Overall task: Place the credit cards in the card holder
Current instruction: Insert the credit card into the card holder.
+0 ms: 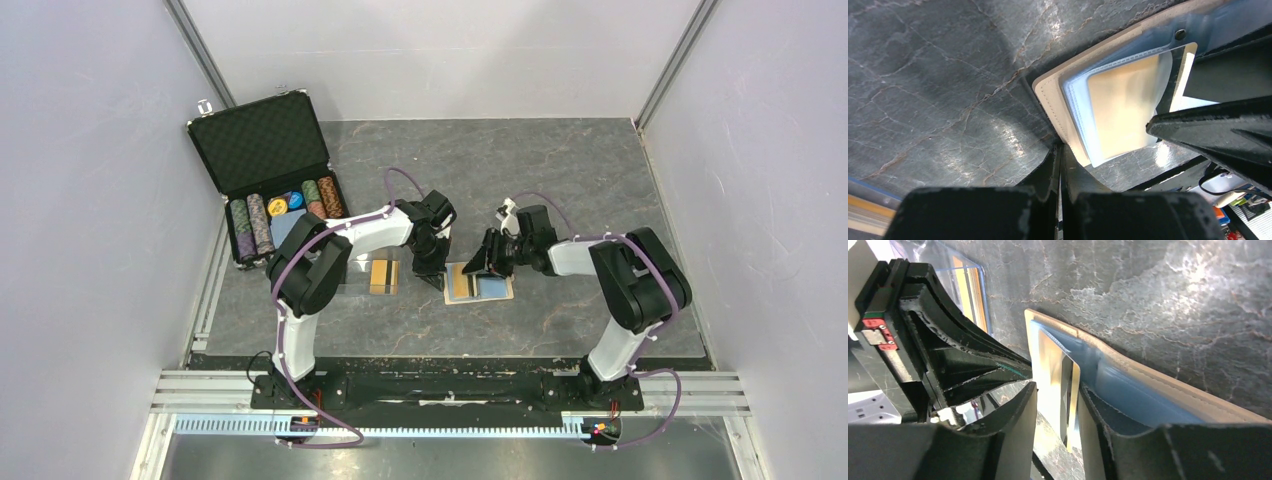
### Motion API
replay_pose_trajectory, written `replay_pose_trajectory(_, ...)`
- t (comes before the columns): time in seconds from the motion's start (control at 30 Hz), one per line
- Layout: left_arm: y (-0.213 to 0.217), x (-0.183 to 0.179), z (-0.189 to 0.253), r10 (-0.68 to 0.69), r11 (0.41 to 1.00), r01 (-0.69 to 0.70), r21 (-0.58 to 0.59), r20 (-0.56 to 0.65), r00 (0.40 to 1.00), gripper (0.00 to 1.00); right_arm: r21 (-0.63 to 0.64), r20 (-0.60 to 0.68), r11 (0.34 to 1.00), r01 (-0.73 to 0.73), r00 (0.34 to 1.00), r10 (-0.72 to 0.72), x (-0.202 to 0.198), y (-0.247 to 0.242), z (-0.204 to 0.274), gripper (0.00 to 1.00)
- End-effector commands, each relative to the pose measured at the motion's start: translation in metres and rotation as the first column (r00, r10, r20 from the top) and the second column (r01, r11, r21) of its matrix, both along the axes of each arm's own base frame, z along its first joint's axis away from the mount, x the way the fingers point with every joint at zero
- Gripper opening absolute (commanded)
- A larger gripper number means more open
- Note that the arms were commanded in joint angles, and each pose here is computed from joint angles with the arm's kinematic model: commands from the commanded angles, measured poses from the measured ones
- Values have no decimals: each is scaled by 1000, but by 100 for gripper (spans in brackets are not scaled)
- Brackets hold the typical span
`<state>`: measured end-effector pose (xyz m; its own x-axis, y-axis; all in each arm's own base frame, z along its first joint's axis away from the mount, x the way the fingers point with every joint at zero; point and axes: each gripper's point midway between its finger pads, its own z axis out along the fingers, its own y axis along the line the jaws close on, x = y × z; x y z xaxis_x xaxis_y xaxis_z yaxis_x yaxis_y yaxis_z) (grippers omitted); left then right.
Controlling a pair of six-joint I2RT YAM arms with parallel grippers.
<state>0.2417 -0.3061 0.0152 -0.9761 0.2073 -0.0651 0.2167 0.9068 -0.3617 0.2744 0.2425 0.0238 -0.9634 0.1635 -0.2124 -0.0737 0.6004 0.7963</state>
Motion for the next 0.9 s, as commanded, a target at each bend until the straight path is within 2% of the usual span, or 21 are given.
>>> replay_pose_trajectory(0.0,-7,1,2,14,1000,-14,-15,16,1000,2,-162,53,986,-26,998,35,4,-16,-4,40)
replay_pose_trajectory(0.17,-7,1,1,11,1000,-11,-16,15,1000,2,-221,52,974,-49,997,61,2,-23,-3,50)
replay_pose_trajectory(0.3,-11,2,1,8,1000,-8,-26,7,1000,2,-251,54,966,-67,995,83,-2,-25,-2,52)
replay_pose_trajectory(0.43,-19,5,4,-6,999,6,-51,4,1000,2,-241,35,966,-95,994,107,-7,-20,-6,46)
replay_pose_trajectory(0.53,-25,5,5,-11,998,11,-64,0,1000,2,-207,18,971,-117,992,124,-8,-10,-7,32)
replay_pose_trajectory(0.63,-31,3,7,-22,997,22,-75,-3,1000,2,-174,9,976,-132,991,135,-9,-1,-5,22)
replay_pose_trajectory(0.87,-42,0,9,-45,995,44,-92,-4,999,2,-119,1,984,-136,991,137,-12,6,-3,22)
